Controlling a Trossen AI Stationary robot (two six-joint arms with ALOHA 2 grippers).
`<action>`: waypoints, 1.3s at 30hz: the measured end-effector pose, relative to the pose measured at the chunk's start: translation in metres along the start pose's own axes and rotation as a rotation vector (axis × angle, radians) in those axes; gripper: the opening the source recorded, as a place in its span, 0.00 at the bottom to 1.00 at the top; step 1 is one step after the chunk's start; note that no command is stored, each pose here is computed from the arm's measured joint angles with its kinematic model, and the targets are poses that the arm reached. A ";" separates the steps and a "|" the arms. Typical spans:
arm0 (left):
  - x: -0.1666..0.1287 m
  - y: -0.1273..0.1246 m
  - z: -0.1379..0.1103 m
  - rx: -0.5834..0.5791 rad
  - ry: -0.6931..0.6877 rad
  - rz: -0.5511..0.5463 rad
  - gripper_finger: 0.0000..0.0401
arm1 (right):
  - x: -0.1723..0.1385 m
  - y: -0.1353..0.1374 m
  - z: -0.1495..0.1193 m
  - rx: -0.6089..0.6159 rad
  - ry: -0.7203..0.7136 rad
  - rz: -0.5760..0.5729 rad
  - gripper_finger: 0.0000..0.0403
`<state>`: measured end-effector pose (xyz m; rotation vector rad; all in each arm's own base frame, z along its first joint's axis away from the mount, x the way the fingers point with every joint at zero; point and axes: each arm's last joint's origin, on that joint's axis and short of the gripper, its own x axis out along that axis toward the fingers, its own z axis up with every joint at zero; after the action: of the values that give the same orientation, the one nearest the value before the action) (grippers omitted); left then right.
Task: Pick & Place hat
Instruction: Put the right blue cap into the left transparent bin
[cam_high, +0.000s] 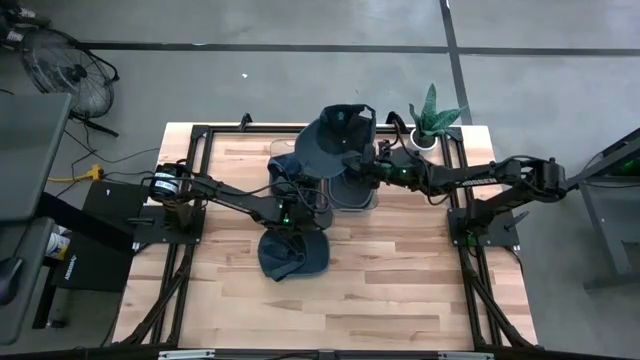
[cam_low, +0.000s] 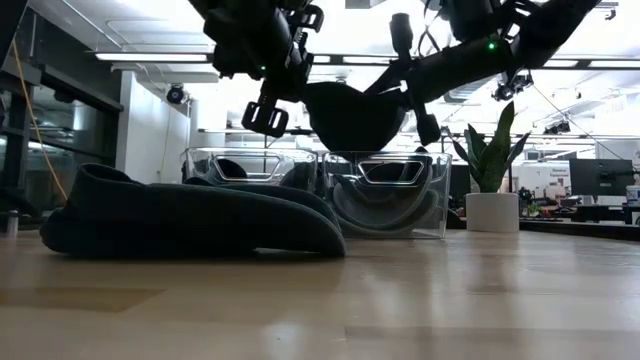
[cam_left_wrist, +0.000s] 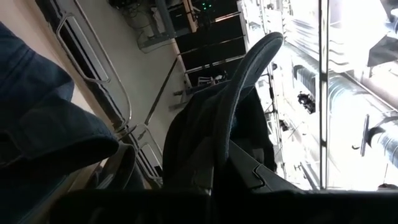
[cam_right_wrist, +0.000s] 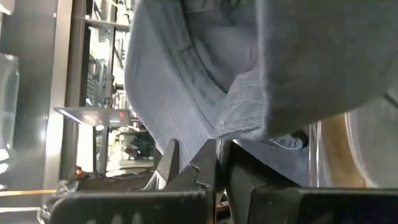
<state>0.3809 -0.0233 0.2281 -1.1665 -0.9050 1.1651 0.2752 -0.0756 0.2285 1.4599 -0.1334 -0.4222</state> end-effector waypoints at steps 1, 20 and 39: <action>0.000 0.000 0.000 0.001 0.008 0.004 0.01 | 0.000 0.000 0.000 -0.017 0.003 0.000 0.02; -0.002 0.000 -0.011 0.003 0.351 0.128 0.49 | 0.001 -0.006 0.019 -0.128 0.069 -0.031 0.01; -0.017 -0.095 0.114 0.677 0.480 -0.006 0.52 | 0.005 0.007 0.054 -0.368 0.219 -0.037 0.01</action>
<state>0.2872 -0.0166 0.3446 -0.8168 -0.1184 1.0040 0.2627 -0.1270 0.2409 1.1371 0.1412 -0.2960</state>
